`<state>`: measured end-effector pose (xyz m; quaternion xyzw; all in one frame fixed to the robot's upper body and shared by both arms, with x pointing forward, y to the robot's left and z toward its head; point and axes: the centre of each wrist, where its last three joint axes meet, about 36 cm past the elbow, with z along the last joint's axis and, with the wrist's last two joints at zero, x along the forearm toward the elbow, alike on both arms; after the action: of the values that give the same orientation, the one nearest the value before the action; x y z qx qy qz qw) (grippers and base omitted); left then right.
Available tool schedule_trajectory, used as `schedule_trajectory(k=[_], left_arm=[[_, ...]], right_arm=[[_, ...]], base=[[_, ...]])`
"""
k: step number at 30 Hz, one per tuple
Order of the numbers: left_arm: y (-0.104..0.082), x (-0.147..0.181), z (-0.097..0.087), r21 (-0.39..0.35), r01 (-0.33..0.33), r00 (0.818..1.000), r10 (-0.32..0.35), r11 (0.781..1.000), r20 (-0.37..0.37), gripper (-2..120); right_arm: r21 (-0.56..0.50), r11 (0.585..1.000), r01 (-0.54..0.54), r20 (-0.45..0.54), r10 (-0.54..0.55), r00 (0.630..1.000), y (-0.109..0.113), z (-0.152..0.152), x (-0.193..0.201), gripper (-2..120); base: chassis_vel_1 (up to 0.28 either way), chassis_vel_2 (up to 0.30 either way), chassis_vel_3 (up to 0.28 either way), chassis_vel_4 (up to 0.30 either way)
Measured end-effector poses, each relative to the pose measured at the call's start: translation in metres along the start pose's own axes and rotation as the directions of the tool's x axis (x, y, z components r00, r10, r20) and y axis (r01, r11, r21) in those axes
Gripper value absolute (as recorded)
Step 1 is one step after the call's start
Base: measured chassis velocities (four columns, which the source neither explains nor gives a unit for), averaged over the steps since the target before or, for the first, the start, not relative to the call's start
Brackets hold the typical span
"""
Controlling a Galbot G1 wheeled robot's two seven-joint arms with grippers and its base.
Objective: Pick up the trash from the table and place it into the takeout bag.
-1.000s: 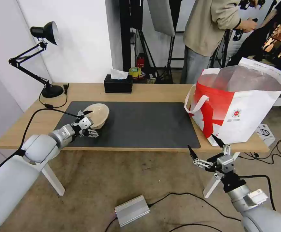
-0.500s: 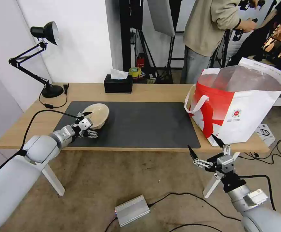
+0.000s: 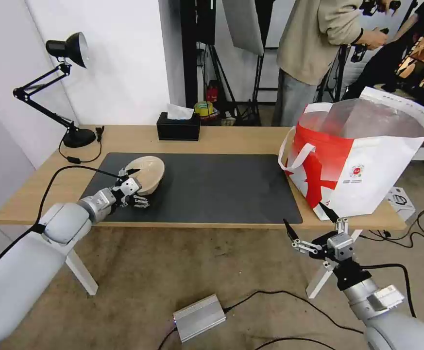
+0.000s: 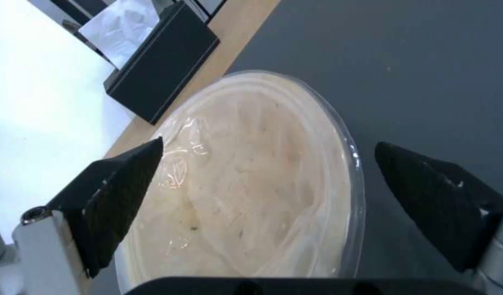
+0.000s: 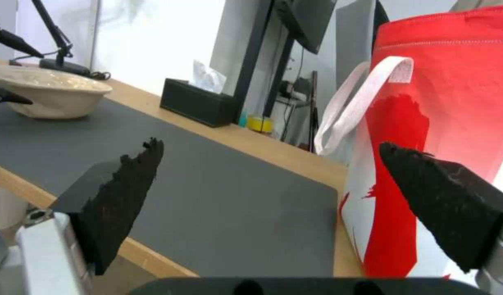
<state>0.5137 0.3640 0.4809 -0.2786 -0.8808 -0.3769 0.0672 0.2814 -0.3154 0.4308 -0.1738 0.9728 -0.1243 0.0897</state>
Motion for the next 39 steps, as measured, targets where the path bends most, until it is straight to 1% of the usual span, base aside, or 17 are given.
schedule_trajectory(k=[18, 20, 21, 22, 24, 25, 26, 30, 31, 34, 35, 38, 39], left_arm=[[-0.001, -0.002, 0.007, -0.003, 0.002, 1.000, -0.002, 1.000, -0.014, 100], [0.000, -0.002, 0.007, -0.003, 0.005, 1.000, -0.005, 1.000, -0.016, 93], [0.000, -0.002, 0.007, -0.003, 0.005, 1.000, -0.005, 1.000, -0.016, 93], [0.000, -0.002, 0.007, -0.003, 0.006, 1.000, -0.006, 1.000, -0.016, 90], [0.000, -0.002, 0.007, -0.004, 0.007, 1.000, -0.007, 1.000, -0.016, 80], [0.000, -0.001, 0.008, -0.003, 0.008, 1.000, -0.008, 1.000, -0.017, 77], [0.000, -0.001, 0.008, -0.003, 0.008, 1.000, -0.008, 1.000, -0.017, 77], [-0.001, -0.001, 0.010, 0.000, 0.006, 1.000, -0.006, 1.000, -0.020, 57], [-0.001, -0.001, 0.010, 0.000, 0.006, 1.000, -0.006, 1.000, -0.020, 57], [-0.003, 0.000, 0.011, 0.001, 0.004, 1.000, -0.004, 1.000, -0.020, 43], [-0.003, 0.000, 0.011, 0.001, 0.004, 1.000, -0.004, 1.000, -0.020, 43], [-0.003, 0.000, 0.011, 0.001, 0.004, 1.000, -0.003, 1.000, -0.019, 29], [-0.003, 0.000, 0.011, 0.002, 0.003, 1.000, -0.003, 1.000, -0.019, 26]], right_arm=[[0.000, 1.000, 0.000, 0.000, 0.000, 1.000, 0.000, 0.000, 0.000, 100], [0.000, 1.000, 0.000, 0.000, 0.000, 1.000, 0.000, 0.000, 0.000, 100], [0.000, 1.000, 0.000, 0.000, 0.000, 1.000, 0.000, 0.000, 0.000, 100], [0.000, 1.000, 0.000, 0.000, 0.000, 1.000, 0.000, 0.000, 0.000, 100], [0.000, 1.000, 0.000, 0.000, 0.000, 1.000, 0.000, 0.000, 0.000, 100], [0.000, 1.000, 0.000, 0.000, 0.000, 1.000, 0.000, 0.000, 0.000, 100], [0.000, 1.000, 0.000, 0.000, 0.000, 1.000, 0.000, 0.000, 0.000, 100], [0.000, 1.000, 0.000, 0.000, 0.000, 1.000, 0.000, 0.000, 0.000, 100], [0.000, 1.000, 0.000, 0.000, 0.000, 1.000, 0.000, 0.000, 0.000, 100], [0.000, 1.000, 0.000, 0.000, 0.000, 1.000, 0.000, 0.000, 0.000, 100], [0.000, 1.000, 0.000, 0.000, 0.000, 1.000, 0.000, 0.000, 0.000, 100], [0.000, 1.000, 0.000, 0.000, 0.000, 1.000, 0.000, 0.000, 0.000, 100], [0.000, 1.000, 0.000, 0.000, 0.000, 1.000, 0.000, 0.000, 0.000, 100]], base=[[0.000, 0.000, 0.000, 0.000], [0.000, 0.000, 0.000, 0.000], [0.000, 0.000, 0.000, 0.000], [0.000, 0.000, 0.000, 0.000], [0.000, 0.000, 0.000, 0.000], [0.000, 0.000, 0.000, 0.000], [0.000, 0.000, 0.000, 0.000], [0.000, 0.000, 0.000, 0.000], [0.000, 0.000, 0.000, 0.000], [0.000, 0.000, 0.000, 0.000], [0.000, 0.000, 0.000, 0.000], [0.000, 0.000, 0.000, 0.000], [0.000, 0.000, 0.000, 0.000]])
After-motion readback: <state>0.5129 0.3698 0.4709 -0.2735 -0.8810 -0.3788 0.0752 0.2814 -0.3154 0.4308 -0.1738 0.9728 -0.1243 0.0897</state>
